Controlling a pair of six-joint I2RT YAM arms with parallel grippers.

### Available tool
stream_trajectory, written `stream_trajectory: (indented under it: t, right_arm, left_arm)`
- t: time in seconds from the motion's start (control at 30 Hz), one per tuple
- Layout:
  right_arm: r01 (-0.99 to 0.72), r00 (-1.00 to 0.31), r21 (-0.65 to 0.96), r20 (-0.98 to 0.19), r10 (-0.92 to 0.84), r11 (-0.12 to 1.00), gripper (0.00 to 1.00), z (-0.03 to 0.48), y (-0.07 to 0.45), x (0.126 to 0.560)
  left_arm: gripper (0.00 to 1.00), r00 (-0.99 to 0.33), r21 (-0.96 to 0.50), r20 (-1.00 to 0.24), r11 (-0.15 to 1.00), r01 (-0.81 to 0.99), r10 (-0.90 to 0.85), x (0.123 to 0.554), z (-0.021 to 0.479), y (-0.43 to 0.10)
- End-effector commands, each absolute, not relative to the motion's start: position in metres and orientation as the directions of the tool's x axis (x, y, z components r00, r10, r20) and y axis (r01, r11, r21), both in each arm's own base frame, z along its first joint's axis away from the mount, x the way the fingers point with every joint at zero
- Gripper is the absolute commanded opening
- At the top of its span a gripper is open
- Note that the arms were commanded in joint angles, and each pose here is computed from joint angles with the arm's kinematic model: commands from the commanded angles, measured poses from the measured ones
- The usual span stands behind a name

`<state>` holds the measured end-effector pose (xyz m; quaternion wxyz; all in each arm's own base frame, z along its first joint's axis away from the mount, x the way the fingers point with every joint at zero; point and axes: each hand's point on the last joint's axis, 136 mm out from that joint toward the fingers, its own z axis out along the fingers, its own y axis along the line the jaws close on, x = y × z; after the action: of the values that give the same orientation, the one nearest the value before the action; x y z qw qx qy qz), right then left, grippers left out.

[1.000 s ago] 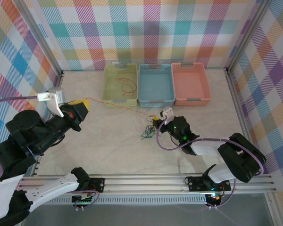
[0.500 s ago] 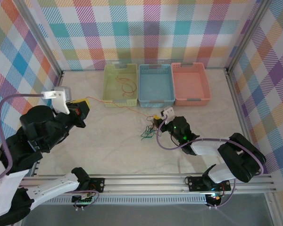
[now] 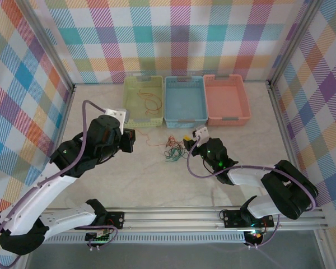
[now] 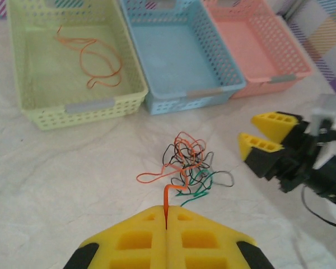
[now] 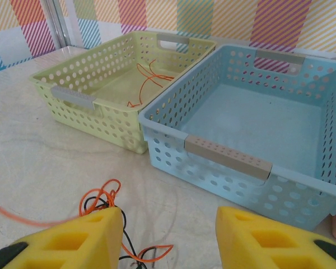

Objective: Untangle the cables

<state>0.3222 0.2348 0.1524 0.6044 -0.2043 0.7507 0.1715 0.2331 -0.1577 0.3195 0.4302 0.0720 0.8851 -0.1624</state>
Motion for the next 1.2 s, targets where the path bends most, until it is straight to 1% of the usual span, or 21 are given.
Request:
stream_trajectory:
  t: [0.0,0.1,0.2,0.4,0.5,0.67,0.77,0.9,0.93,1.0,1.07,1.1,1.17]
  right_arm:
    - [-0.500,-0.157,0.020,-0.985,-0.068,0.866,0.48,0.164,0.231,0.323]
    - [-0.532,-0.143,0.024,-0.988,-0.063,0.846,0.48,0.167,0.236,0.320]
    - [-0.606,-0.113,0.025,-0.992,-0.054,0.795,0.49,0.173,0.248,0.312]
    - [-0.732,-0.070,0.036,-0.997,-0.023,0.681,0.57,0.179,0.272,0.294]
    - [-0.797,-0.060,0.037,-0.998,-0.018,0.602,0.59,0.181,0.285,0.281]
    - [-0.875,-0.009,-0.006,-1.000,-0.029,0.484,0.59,0.185,0.301,0.260]
    - [-0.901,0.009,-0.018,-1.000,-0.022,0.433,0.61,0.188,0.307,0.253]
    - [-0.957,0.032,-0.040,-0.999,-0.035,0.286,0.61,0.188,0.326,0.232]
    - [-0.963,0.071,-0.081,-0.996,-0.048,0.259,0.61,0.188,0.331,0.227]
    - [-0.971,0.098,-0.106,-0.994,-0.049,0.214,0.62,0.190,0.337,0.219]
    - [-0.967,0.121,-0.130,-0.991,-0.056,0.219,0.62,0.196,0.344,0.220]
    - [-0.964,0.114,-0.126,-0.991,-0.065,0.234,0.62,0.196,0.347,0.225]
    - [-0.967,0.109,-0.120,-0.992,-0.064,0.226,0.63,0.200,0.353,0.230]
  left_arm:
    - [0.00,-0.604,-0.302,-0.792,0.919,0.254,-0.094,0.227,0.329,-0.148]
    - [0.00,-0.636,-0.393,-0.765,0.858,0.329,-0.107,0.219,0.339,-0.167]
    - [0.00,-0.663,-0.468,-0.742,0.786,0.404,-0.102,0.209,0.360,-0.187]
    - [0.00,-0.677,-0.541,-0.732,0.668,0.510,-0.077,0.187,0.404,-0.206]
    - [0.00,-0.682,-0.569,-0.728,0.611,0.550,-0.064,0.177,0.422,-0.212]
    - [0.00,-0.654,-0.559,-0.753,0.596,0.576,-0.073,0.170,0.452,-0.207]
    - [0.00,-0.657,-0.573,-0.752,0.553,0.605,-0.060,0.164,0.471,-0.214]
    - [0.00,-0.664,-0.594,-0.747,0.487,0.640,-0.039,0.157,0.490,-0.223]
    - [0.00,-0.665,-0.595,-0.746,0.484,0.642,-0.036,0.156,0.492,-0.224]
    - [0.00,-0.670,-0.595,-0.742,0.485,0.641,-0.024,0.156,0.491,-0.225]
    - [0.00,-0.680,-0.601,-0.733,0.484,0.636,-0.016,0.156,0.488,-0.227]
    - [0.00,-0.682,-0.604,-0.732,0.481,0.636,-0.017,0.156,0.488,-0.227]
    - [0.00,-0.681,-0.609,-0.732,0.467,0.641,-0.020,0.153,0.490,-0.227]
